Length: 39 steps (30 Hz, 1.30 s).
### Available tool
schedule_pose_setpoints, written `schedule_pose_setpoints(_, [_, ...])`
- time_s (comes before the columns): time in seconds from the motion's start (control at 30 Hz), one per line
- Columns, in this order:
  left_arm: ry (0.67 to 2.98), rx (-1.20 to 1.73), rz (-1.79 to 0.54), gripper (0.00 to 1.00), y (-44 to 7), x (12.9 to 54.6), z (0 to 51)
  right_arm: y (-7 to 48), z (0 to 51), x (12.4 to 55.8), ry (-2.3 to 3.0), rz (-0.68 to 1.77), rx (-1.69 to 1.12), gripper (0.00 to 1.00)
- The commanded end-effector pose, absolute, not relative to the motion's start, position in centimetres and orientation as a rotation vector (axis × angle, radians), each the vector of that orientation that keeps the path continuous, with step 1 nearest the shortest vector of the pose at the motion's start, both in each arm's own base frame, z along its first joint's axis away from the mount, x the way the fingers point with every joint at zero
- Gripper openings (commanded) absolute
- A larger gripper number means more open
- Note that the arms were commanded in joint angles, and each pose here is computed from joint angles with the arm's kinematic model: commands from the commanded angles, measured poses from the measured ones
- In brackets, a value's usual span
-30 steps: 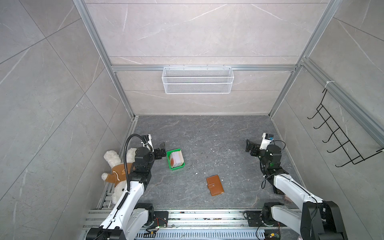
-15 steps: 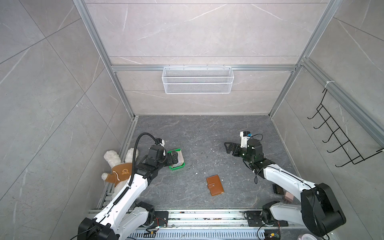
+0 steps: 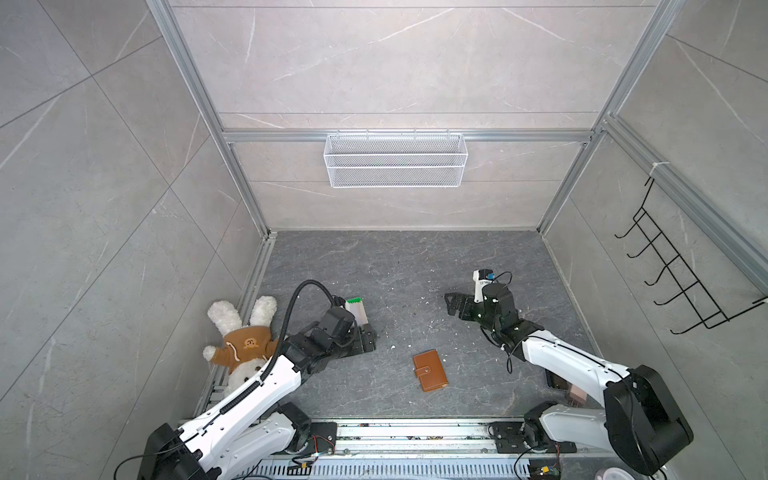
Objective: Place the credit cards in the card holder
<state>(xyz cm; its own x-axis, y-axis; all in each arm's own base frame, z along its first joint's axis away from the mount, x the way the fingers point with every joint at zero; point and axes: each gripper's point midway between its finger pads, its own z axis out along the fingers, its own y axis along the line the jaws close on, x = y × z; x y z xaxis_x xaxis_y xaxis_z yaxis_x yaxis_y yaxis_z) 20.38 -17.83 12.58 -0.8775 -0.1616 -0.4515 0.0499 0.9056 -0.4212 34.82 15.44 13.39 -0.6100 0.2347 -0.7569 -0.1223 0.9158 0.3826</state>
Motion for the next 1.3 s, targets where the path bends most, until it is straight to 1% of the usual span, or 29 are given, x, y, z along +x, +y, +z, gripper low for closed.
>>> schedule_pose_setpoints(0.0, [2.608,-0.134,-0.539,1.0,-18.6,19.0,11.7,14.2,13.9,35.0,2.158,0.443,0.145,1.0])
schedule_pose_setpoints(0.1, [2.621,-0.086,-0.503,1.0,-20.3,17.8,11.1,12.9,13.8,35.2,2.153,0.377,0.227,1.0])
schedule_pose_setpoints(0.17, [2.618,-0.044,-0.477,1.0,-21.7,17.0,11.0,11.8,13.2,35.1,2.186,0.314,0.296,0.95])
schedule_pose_setpoints(0.3, [2.628,0.041,-0.458,0.99,-25.1,15.7,10.5,12.3,13.1,35.1,2.193,0.336,0.269,0.96])
schedule_pose_setpoints(0.37, [2.652,0.067,-0.453,0.98,-26.6,15.0,9.8,12.4,13.2,34.9,2.176,0.35,0.251,0.99])
schedule_pose_setpoints(0.53, [2.69,0.06,-0.604,0.97,-30.2,13.9,8.1,12.3,13.4,34.8,2.161,0.347,0.229,1.0])
schedule_pose_setpoints(0.73, [2.724,0.1,-0.587,0.93,-32.0,13.1,6.9,12.0,13.5,34.8,2.138,0.329,0.234,1.0])
schedule_pose_setpoints(0.97, [2.75,0.125,-0.616,0.87,-34.5,12.8,6.4,11.9,13.5,34.8,2.134,0.329,0.235,1.0])
schedule_pose_setpoints(1.1, [2.76,0.122,-0.679,0.82,-35.9,12.6,6.0,12.0,13.5,34.8,2.134,0.331,0.233,1.0])
schedule_pose_setpoints(1.27, [2.794,0.099,-0.64,0.79,-36.0,12.6,5.0,12.3,13.7,34.8,2.136,0.345,0.203,0.99])
